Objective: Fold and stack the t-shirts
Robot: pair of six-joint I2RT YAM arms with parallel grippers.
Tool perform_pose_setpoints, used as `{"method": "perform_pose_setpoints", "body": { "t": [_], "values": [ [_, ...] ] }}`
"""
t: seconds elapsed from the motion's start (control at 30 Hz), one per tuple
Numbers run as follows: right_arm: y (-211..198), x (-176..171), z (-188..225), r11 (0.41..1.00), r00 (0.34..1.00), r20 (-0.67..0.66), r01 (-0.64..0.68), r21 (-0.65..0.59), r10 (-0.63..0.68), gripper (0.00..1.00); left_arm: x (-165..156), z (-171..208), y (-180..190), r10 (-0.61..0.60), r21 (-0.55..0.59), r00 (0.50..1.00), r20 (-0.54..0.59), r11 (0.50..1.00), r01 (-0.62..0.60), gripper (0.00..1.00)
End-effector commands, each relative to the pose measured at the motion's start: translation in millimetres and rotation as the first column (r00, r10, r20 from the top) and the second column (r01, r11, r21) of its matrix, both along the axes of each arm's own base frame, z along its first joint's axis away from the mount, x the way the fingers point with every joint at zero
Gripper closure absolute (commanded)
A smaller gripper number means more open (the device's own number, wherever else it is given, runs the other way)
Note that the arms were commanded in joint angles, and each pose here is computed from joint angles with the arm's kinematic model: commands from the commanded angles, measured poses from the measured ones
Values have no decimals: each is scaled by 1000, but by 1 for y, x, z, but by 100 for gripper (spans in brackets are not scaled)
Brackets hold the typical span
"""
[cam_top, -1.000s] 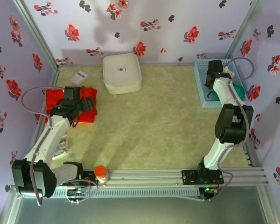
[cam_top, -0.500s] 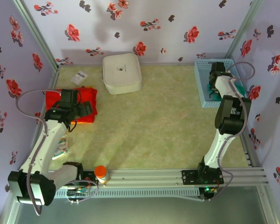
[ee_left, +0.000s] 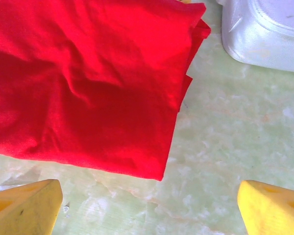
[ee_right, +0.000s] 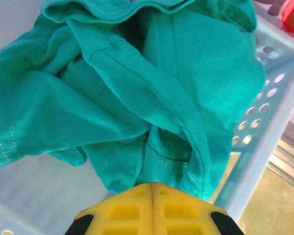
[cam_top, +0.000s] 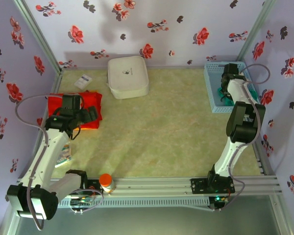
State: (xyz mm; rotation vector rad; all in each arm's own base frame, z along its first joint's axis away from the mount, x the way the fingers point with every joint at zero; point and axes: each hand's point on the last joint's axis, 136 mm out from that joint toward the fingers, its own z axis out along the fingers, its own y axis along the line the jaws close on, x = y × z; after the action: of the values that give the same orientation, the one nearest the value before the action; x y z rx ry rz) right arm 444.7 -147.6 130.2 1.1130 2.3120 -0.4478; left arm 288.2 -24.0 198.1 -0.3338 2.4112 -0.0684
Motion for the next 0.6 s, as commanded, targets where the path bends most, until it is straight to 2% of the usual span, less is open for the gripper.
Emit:
{"method": "perform_pose_setpoints", "body": {
  "t": [0.0,0.17,0.2,0.23,0.27,0.3,0.33,0.4,0.57],
  "values": [
    [4,-5,47,999,995,99,-13,-40,17,100,0,3,-9,-10,-55,1000,24,998,11,8],
    [-10,-10,58,996,996,85,24,-91,-17,100,3,2,-12,-21,-67,999,33,997,24,8],
    [-14,-9,54,996,997,70,31,-83,-25,84,3,1,-12,-25,-65,999,33,998,27,8],
    [-16,-8,51,996,998,57,33,-82,-28,56,4,0,-12,-28,-63,999,30,998,30,8],
    [-17,-6,48,996,999,43,30,-84,-27,35,4,0,-13,-32,-62,999,29,997,34,8],
    [-20,-2,45,996,999,25,28,-82,-26,22,5,0,-14,-39,-65,999,27,997,40,8],
    [-21,-1,41,997,1000,2,29,-76,-29,16,5,0,-16,-45,-70,999,24,996,47,7],
    [-25,1,31,997,998,-53,35,-63,-39,11,5,-1,-19,-60,-82,998,13,995,61,8],
    [-35,0,11,998,987,-149,50,-45,-56,12,2,-2,-22,-68,-101,998,1,993,68,8]
  ]
}}
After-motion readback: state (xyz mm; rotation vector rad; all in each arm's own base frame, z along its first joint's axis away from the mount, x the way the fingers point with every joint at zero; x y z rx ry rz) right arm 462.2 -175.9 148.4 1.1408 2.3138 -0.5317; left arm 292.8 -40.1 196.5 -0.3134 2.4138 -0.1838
